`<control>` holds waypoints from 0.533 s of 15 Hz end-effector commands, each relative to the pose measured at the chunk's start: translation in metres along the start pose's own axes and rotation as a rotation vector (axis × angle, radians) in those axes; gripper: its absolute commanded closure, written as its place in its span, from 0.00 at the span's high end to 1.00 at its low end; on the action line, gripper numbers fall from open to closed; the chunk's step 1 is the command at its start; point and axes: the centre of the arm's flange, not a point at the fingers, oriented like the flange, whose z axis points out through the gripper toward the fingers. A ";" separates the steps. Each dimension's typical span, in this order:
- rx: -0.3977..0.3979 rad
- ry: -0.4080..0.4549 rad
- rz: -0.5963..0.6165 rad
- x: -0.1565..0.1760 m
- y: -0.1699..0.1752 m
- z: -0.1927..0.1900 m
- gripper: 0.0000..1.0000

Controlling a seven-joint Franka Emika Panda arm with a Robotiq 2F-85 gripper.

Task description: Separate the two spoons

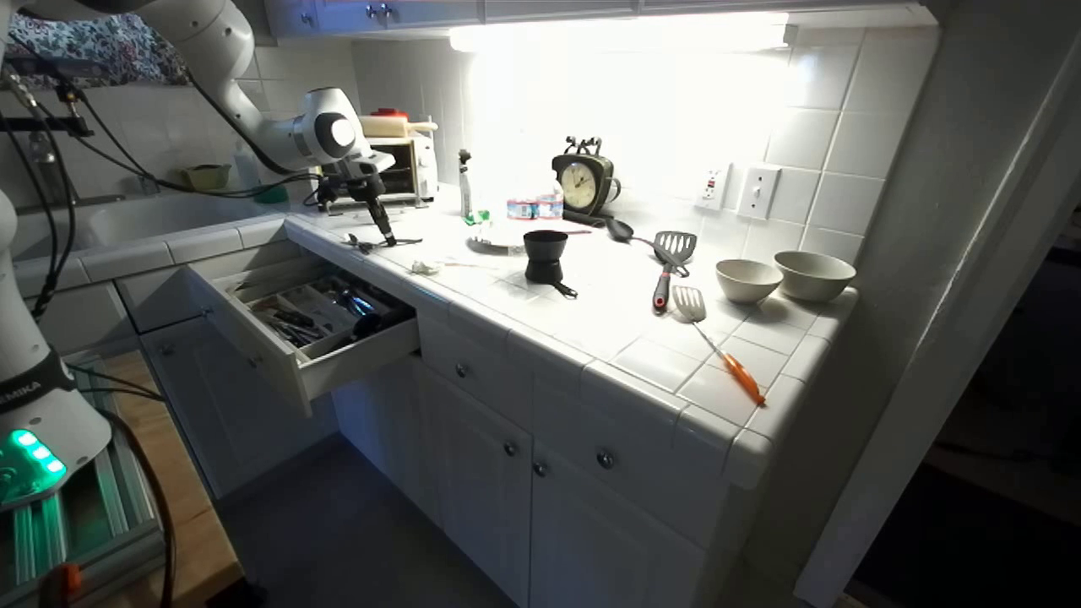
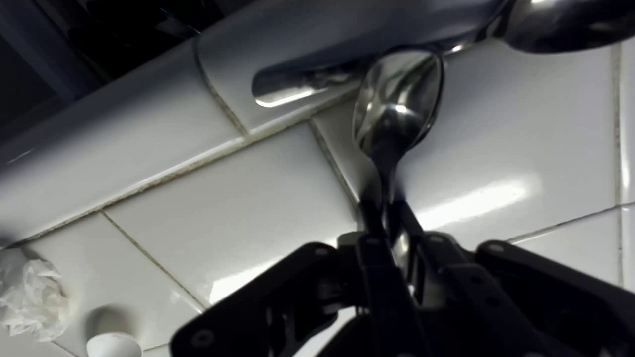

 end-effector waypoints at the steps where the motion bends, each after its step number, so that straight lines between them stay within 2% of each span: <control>1: -0.026 0.019 0.002 0.000 -0.007 0.002 0.03; 3: -0.026 0.020 0.001 0.000 -0.007 0.002 0.23; 4: -0.026 0.020 0.000 0.000 -0.007 0.002 0.25; 5: -0.026 0.021 0.000 0.000 -0.007 0.002 0.25; 7: -0.027 0.022 -0.002 0.000 -0.007 0.002 0.08; 8: -0.027 0.022 -0.003 0.000 -0.007 0.002 0.04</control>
